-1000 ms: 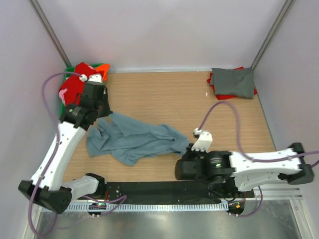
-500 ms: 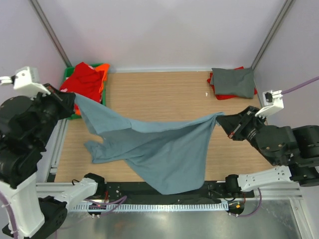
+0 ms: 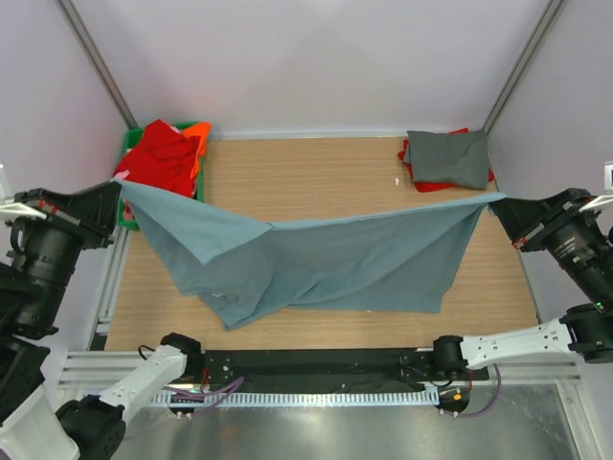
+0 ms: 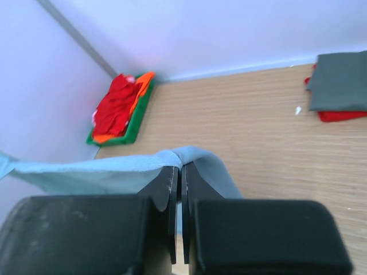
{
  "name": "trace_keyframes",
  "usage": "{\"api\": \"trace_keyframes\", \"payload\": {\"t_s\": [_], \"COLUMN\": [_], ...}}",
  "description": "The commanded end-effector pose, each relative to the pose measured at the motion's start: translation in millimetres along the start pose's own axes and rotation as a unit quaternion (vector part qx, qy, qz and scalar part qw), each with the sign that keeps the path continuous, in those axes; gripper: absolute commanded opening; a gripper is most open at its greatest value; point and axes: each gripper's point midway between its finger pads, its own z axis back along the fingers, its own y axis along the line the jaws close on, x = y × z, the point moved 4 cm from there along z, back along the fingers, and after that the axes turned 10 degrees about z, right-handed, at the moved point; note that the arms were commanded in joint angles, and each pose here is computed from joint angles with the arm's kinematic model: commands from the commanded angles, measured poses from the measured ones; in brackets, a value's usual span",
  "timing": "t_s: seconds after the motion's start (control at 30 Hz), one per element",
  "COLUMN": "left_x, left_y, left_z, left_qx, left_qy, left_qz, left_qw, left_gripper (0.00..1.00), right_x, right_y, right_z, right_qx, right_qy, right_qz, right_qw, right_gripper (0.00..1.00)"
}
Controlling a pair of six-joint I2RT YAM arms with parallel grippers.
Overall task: Fold and stack the t-shirts
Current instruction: Flatten the tshirt out
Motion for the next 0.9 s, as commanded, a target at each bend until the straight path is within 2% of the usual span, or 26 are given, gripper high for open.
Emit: {"api": "trace_keyframes", "payload": {"t_s": [0.0, 0.13, 0.17, 0.2, 0.23, 0.27, 0.3, 0.33, 0.37, 0.4, 0.43, 0.47, 0.5, 0.53, 0.57, 0.6, 0.63, 0.67, 0.7, 0.8, 0.83, 0.87], "left_x": [-3, -4, 2, 4, 10, 13, 22, 29, 34, 39, 48, 51, 60, 54, 53, 53, 48, 47, 43, 38, 32, 30], "left_y": [-10, -16, -25, -30, -35, -43, -51, -58, -64, -66, -68, -67, -67, -63, -60, -56, -52, -48, -42, -34, -30, -30], "left_z": [-50, -72, -73, -74, -73, -71, -65, -60, -54, -49, -41, -38, -33, -38, -40, -41, -44, -45, -48, -50, -50, -51], "left_qx": [0.004, -0.01, -0.036, -0.049, -0.062, -0.088, -0.107, -0.126, -0.145, -0.152, -0.156, -0.152, -0.146, -0.129, -0.121, -0.106, -0.095, -0.084, -0.066, -0.041, -0.029, -0.031], "left_qy": [0.013, 0.006, -0.009, -0.013, -0.021, -0.023, -0.033, -0.046, -0.054, -0.066, -0.083, -0.089, -0.102, -0.087, -0.083, -0.083, -0.074, -0.074, -0.071, -0.062, -0.047, -0.039], "left_qz": [-0.03, -0.037, -0.034, -0.035, -0.037, -0.043, -0.044, -0.042, -0.035, -0.029, -0.023, -0.023, -0.022, -0.026, -0.03, -0.031, -0.032, -0.03, -0.027, -0.029, -0.034, -0.038], "left_qw": [0.999, 0.999, 0.999, 0.998, 0.997, 0.995, 0.993, 0.99, 0.987, 0.986, 0.984, 0.984, 0.984, 0.987, 0.989, 0.99, 0.992, 0.993, 0.995, 0.997, 0.998, 0.998], "left_gripper": [0.0, 0.0, 0.0, 0.0, 0.0, 0.0, 0.0, 0.0, 0.0, 0.0, 0.0, 0.0, 0.0, 0.0, 0.0, 0.0, 0.0, 0.0, 0.0, 0.0, 0.0, 0.0], "right_x": [18, 14, 15, 10, 17, 23, 22, 43, 56, 83, 95, 93, 114, 109, 109, 113, 120, 114, 116, 130, 137, 139], "right_y": [-16, 5, 15, 24, 41, 51, 61, 67, 75, 68, 66, 94, 76, 112, 119, 120, 114, 137, 137, 101, 83, 75], "right_z": [-6, -20, -24, -28, -32, -35, -39, -37, -35, -26, -24, -35, -29, -43, -46, -47, -45, -59, -64, -62, -49, -42], "right_qx": [-0.096, -0.177, -0.211, -0.215, -0.201, -0.136, -0.107, -0.081, -0.034, -0.024, -0.03, -0.036, -0.102, -0.142, -0.172, -0.19, -0.203, -0.216, -0.227, -0.289, -0.29, -0.287], "right_qy": [-0.047, -0.057, -0.06, -0.052, -0.054, -0.046, -0.06, -0.092, -0.114, -0.132, -0.136, -0.124, -0.103, -0.084, -0.065, -0.037, -0.065, -0.061, -0.058, -0.049, -0.058, -0.06], "right_qz": [0.033, 0.161, 0.204, 0.239, 0.193, 0.262, 0.256, 0.181, 0.151, 0.111, 0.104, 0.144, 0.184, 0.215, 0.23, 0.397, 0.28, 0.311, 0.29, 0.237, 0.179, 0.16], "right_qw": [0.994, 0.969, 0.954, 0.946, 0.959, 0.954, 0.959, 0.976, 0.981, 0.985, 0.985, 0.981, 0.972, 0.963, 0.956, 0.897, 0.936, 0.924, 0.928, 0.926, 0.938, 0.942], "right_gripper": [0.01, 0.01, 0.01, 0.01, 0.01, 0.01, 0.01, 0.01, 0.01, 0.01, 0.01, 0.01, 0.01, 0.02, 0.01, 0.01, 0.01, 0.01, 0.01, 0.01, 0.01, 0.01]}}
